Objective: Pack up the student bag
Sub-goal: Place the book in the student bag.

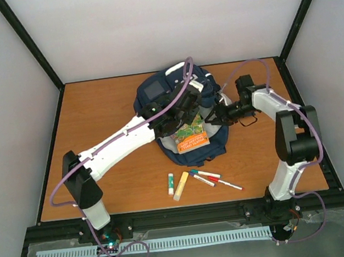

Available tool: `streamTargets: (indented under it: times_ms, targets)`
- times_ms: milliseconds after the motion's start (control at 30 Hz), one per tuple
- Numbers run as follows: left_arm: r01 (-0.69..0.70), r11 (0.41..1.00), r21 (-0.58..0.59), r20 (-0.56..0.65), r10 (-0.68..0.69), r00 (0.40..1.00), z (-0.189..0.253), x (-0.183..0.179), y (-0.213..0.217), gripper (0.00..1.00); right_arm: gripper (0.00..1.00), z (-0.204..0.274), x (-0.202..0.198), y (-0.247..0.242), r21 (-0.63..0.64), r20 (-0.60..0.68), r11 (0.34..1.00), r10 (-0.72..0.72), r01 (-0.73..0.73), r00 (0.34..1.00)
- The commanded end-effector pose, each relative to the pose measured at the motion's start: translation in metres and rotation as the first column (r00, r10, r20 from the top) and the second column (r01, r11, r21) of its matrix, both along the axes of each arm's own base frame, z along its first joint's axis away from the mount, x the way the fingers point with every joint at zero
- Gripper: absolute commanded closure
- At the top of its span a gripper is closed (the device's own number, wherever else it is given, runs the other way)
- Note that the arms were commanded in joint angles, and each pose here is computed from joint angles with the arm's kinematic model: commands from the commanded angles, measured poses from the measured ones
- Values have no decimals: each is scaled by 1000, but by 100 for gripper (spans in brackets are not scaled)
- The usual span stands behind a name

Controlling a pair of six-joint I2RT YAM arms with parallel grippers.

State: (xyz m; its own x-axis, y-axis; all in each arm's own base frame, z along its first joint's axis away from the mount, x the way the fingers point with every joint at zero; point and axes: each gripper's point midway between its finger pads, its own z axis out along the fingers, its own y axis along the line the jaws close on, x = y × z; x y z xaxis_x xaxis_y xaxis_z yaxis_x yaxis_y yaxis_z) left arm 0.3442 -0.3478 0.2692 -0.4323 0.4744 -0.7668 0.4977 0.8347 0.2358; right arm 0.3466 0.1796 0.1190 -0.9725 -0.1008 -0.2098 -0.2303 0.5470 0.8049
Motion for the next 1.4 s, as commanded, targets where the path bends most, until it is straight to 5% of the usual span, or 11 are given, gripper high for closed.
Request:
streamTargets:
  times_ms: [0,300,433,600,800,1100,1367]
  targets:
    - [-23,993,-120,80,33,996,50,0,7,99,48,13,-13,-14,-89,148,996,45,-32,988]
    - [-42,975,-217,32,50,998,43,2,20,99,48,17,-50,-25,-163,289,985,111,-65,951]
    - [-61,962,-267,-27,56,998,29,8,27,99,57,22,-58,-26,-223,373,971,168,-87,913]
    - [-51,946,-321,-74,28,997,28,5,23,99,72,32,-63,-16,-398,564,911,336,-109,754]
    - [-54,939,-341,-73,31,997,33,2,26,99,86,34,-69,15,-563,645,815,535,-134,546]
    - [-63,930,-363,-86,34,996,36,2,30,99,94,4,-79,44,-715,594,679,715,-164,368]
    - [-80,924,-374,-102,45,994,33,8,35,99,96,-19,-84,64,-745,569,637,763,-201,307]
